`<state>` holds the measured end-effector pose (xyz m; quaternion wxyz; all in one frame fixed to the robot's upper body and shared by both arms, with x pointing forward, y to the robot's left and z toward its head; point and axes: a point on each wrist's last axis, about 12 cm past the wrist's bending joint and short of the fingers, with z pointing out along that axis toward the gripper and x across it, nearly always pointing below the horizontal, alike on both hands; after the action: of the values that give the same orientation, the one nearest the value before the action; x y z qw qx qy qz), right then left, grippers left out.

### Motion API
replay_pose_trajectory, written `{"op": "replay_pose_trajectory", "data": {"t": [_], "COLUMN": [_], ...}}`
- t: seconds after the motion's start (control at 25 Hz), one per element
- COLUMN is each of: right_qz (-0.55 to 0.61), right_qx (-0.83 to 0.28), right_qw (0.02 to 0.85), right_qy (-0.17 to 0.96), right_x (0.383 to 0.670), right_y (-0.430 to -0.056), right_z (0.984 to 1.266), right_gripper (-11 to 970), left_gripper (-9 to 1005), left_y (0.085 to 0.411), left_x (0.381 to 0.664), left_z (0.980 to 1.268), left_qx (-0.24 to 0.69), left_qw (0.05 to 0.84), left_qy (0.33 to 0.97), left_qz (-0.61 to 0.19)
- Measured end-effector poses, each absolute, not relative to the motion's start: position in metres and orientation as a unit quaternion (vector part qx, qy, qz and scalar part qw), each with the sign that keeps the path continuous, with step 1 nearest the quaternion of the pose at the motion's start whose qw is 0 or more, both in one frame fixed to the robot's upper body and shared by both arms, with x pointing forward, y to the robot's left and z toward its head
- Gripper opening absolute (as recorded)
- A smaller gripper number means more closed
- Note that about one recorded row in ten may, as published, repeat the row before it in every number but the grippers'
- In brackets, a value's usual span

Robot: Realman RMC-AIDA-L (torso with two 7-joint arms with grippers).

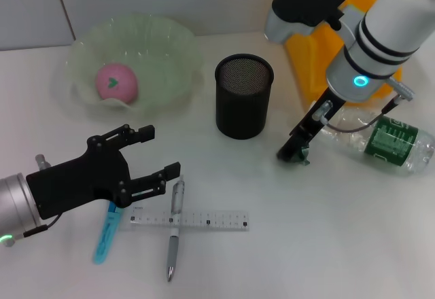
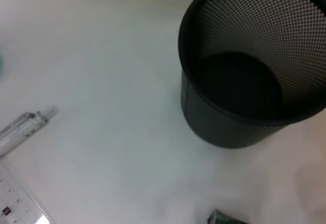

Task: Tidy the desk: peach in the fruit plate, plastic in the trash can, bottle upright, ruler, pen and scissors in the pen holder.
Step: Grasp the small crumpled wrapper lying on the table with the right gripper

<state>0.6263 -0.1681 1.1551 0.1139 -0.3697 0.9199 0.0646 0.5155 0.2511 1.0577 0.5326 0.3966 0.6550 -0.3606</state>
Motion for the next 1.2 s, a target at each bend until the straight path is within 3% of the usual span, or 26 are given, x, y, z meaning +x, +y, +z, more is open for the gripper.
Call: {"op": "replay_pose_trajectory", "data": {"t": [1.2], "right_qz": [0.06], "right_qx": [-0.365], "right_qw": [0.106], "right_qy": [0.923], "right_x": [0.627], "right_y": [-0.166], "right_z": [1.131], "right_gripper": [751], "left_gripper": [809], "left_y": [0.24], "left_x": [0.523], "left_z": [1.058], "left_qx": [0.402], "left_qw": [0.526], "left_qy": [0.651], "left_qz": [-0.371]}}
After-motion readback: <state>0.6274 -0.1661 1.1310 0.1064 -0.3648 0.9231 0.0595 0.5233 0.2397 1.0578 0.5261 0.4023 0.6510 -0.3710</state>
